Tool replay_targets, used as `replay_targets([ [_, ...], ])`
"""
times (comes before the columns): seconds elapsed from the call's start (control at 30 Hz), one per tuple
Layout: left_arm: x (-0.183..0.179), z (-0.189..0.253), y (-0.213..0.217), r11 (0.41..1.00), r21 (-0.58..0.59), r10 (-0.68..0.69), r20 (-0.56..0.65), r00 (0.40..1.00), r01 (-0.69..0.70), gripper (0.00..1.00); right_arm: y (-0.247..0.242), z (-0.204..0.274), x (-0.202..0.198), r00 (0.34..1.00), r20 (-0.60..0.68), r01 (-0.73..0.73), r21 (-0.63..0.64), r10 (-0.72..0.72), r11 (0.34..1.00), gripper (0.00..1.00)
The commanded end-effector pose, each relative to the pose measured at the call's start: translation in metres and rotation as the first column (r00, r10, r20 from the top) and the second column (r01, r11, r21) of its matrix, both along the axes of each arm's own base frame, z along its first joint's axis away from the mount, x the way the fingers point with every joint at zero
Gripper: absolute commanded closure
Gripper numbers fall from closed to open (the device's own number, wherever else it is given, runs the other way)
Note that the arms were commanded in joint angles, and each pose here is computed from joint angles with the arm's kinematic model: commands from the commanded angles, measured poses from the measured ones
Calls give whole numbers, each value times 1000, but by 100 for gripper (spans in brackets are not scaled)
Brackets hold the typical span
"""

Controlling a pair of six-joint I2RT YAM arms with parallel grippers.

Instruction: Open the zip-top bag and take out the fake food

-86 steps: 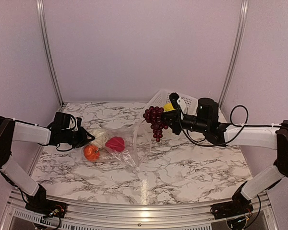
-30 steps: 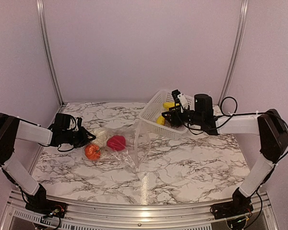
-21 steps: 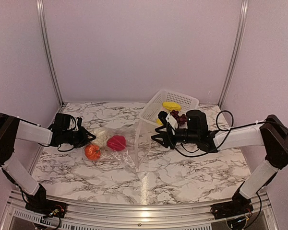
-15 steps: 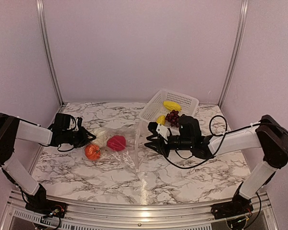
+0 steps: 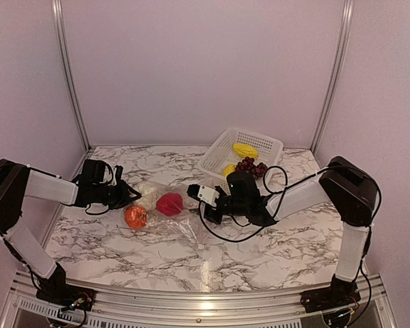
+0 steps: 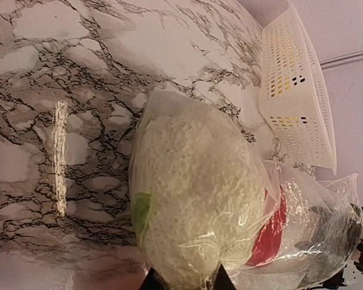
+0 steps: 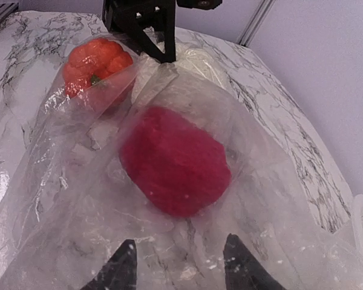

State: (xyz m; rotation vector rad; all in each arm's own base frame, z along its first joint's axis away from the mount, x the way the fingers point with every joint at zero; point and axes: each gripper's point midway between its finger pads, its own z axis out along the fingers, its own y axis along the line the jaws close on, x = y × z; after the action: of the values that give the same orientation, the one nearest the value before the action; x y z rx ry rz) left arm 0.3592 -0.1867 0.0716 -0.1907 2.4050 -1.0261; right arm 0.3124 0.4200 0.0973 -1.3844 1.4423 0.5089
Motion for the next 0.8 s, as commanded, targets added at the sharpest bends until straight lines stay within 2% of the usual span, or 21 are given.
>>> replay_targets([
  [0.0, -15, -15, -17, 995, 24, -92, -60, 994, 94, 100, 18, 8, 8, 997, 60, -42, 32, 40, 999, 47],
  [0.2, -22, -16, -36, 985, 38, -168, -62, 984, 171, 100, 29, -2, 11, 996, 50, -77, 21, 76, 997, 34],
  [0.43, -27, -16, -58, 970, 47, -237, -63, 969, 240, 100, 40, -10, 13, 992, 29, -125, -22, 126, 992, 29],
  [0.6, -28, -15, -65, 965, 26, -259, -60, 964, 261, 100, 44, -17, 5, 984, -9, -177, -48, 176, 983, 28],
  [0.77, -29, -14, -66, 963, 19, -267, -61, 962, 268, 100, 39, -28, -12, 974, -64, -222, -79, 217, 972, 38],
])
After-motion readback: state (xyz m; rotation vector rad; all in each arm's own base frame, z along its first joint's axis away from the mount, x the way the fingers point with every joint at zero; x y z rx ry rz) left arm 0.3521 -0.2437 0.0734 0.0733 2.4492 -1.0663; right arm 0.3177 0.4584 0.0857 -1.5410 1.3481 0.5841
